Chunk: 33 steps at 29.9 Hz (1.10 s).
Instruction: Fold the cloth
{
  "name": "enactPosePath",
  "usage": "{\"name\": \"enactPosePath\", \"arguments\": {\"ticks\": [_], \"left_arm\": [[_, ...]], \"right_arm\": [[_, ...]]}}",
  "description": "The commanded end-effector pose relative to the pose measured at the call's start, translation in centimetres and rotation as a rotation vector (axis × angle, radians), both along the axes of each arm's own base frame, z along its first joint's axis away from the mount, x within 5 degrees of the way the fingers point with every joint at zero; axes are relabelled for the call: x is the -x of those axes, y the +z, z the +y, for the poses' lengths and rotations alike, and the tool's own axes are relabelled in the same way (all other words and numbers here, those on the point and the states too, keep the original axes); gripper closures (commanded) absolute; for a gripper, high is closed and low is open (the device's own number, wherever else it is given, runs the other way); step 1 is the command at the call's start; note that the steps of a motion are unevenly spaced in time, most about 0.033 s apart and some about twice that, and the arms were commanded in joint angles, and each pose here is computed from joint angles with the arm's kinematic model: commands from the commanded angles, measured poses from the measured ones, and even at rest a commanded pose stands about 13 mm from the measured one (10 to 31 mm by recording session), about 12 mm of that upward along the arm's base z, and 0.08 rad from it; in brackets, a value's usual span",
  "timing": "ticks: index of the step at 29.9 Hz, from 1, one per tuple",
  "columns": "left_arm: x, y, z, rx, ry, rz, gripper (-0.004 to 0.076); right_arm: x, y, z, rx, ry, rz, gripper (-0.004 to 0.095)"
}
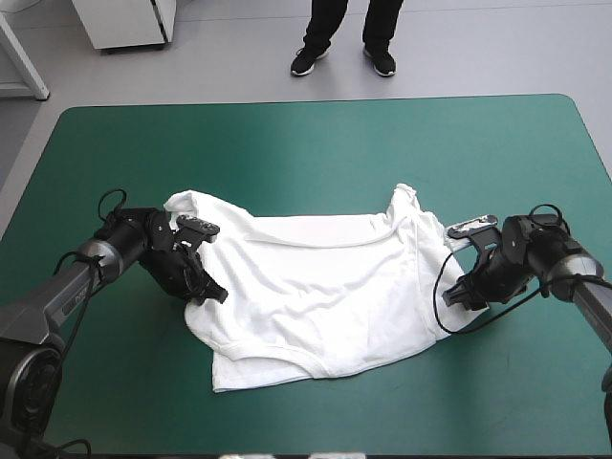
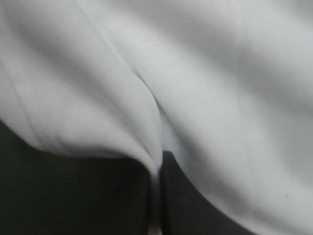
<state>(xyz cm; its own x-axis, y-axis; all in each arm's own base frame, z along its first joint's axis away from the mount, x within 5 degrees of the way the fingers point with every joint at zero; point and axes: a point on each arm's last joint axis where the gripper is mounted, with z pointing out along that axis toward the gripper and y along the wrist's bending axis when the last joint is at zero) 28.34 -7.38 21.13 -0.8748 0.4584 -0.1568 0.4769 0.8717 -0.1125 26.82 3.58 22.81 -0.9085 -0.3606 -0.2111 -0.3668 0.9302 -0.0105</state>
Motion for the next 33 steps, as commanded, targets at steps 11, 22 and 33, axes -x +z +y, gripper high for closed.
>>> {"name": "enactPosePath", "arguments": {"ticks": [11,22,33], "left_arm": [[1.2,4.0,-0.2,0.047,-0.004,-0.113,0.0733],[4.6,10.7,0.6,0.058,-0.032,-0.204,0.0733],[10.1,27.9,2.1,0.151,0.021,-0.721,0.0733]], "right_arm": [[-0.4,0.1,1.1,-0.120,0.002,0.013,0.0925],[0.4,10.0,1.1,-0.155,0.013,-0.175,0.0925],[5.7,24.7,0.6,-0.231,0.009,-0.604,0.0925]]}}
